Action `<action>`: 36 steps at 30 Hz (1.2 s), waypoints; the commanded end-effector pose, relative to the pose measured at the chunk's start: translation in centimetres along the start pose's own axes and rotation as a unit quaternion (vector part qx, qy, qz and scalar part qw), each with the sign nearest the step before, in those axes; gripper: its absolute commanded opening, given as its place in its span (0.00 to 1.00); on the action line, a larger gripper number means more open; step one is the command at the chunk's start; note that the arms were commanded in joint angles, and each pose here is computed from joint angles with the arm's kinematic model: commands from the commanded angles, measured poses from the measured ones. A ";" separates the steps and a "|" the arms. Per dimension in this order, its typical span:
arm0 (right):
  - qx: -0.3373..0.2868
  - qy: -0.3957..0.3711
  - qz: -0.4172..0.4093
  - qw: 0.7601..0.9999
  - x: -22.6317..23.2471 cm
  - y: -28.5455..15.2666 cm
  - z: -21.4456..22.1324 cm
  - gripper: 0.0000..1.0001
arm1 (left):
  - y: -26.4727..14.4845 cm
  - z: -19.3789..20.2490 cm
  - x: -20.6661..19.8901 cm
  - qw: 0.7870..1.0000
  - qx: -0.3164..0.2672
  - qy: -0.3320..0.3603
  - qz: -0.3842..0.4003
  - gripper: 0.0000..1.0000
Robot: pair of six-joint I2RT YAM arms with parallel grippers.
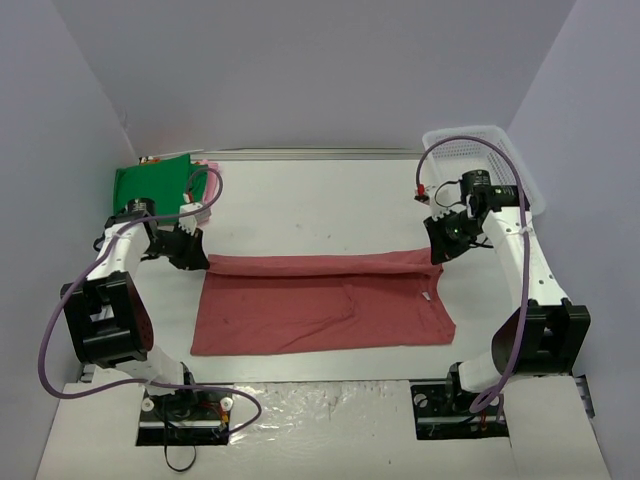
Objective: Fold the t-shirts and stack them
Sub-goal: Fold the other side of the tshirt into a rectangle
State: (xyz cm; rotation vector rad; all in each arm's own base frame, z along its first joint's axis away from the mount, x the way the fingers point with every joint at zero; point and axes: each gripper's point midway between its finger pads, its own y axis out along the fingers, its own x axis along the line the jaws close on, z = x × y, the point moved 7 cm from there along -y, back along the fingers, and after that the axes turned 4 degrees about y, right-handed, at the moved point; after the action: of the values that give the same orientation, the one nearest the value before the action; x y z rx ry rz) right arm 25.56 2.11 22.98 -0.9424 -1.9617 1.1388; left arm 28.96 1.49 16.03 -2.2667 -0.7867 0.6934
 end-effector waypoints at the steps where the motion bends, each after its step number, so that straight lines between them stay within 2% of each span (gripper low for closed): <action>1: 0.023 -0.001 -0.012 1.000 0.7 -0.6 1.5 0.00 | -1.0 -0.2 -0.7 1.000 -0.009 0.025 -0.006 0.02; 13: 0.077 0.002 -0.037 0.996 0.8 1.7 4.2 0.00 | -0.5 1.5 -1.2 1.000 0.009 0.022 -0.001 0.02; 16: 0.094 0.006 -0.040 0.995 0.7 2.4 4.8 0.21 | -0.4 1.9 -1.5 0.999 0.014 0.027 0.010 0.05; 17: 0.101 0.007 -0.041 0.994 0.6 2.6 5.0 0.30 | -0.4 2.1 -1.7 0.999 0.017 0.033 0.018 0.11; 19: 0.109 0.006 -0.042 0.993 0.5 2.9 5.4 0.38 | -0.4 2.4 -2.1 0.998 0.021 0.041 0.032 0.33; 22: 0.108 0.006 -0.036 0.993 0.2 3.0 5.1 0.50 | -0.4 2.9 -2.5 0.998 0.024 0.049 0.039 0.41; 28: 0.076 0.003 -0.059 0.995 0.0 3.3 2.9 0.49 | -1.0 1.7 -2.6 0.998 0.009 0.044 0.033 0.43; 31: 0.074 0.007 -0.109 0.991 -0.1 4.8 2.0 0.42 | -1.5 0.7 -2.9 0.999 -0.008 0.037 0.038 0.43; 36: 0.073 0.004 -0.191 0.979 -0.5 8.0 -0.2 0.38 | -2.4 -0.7 -3.4 0.998 -0.024 0.028 0.045 0.43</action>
State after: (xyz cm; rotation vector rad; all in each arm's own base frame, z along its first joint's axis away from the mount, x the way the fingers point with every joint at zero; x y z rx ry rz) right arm 27.00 3.33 16.30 -0.5967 -1.8830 1.1236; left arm 26.37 0.81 16.09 -2.2918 -0.6671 0.6896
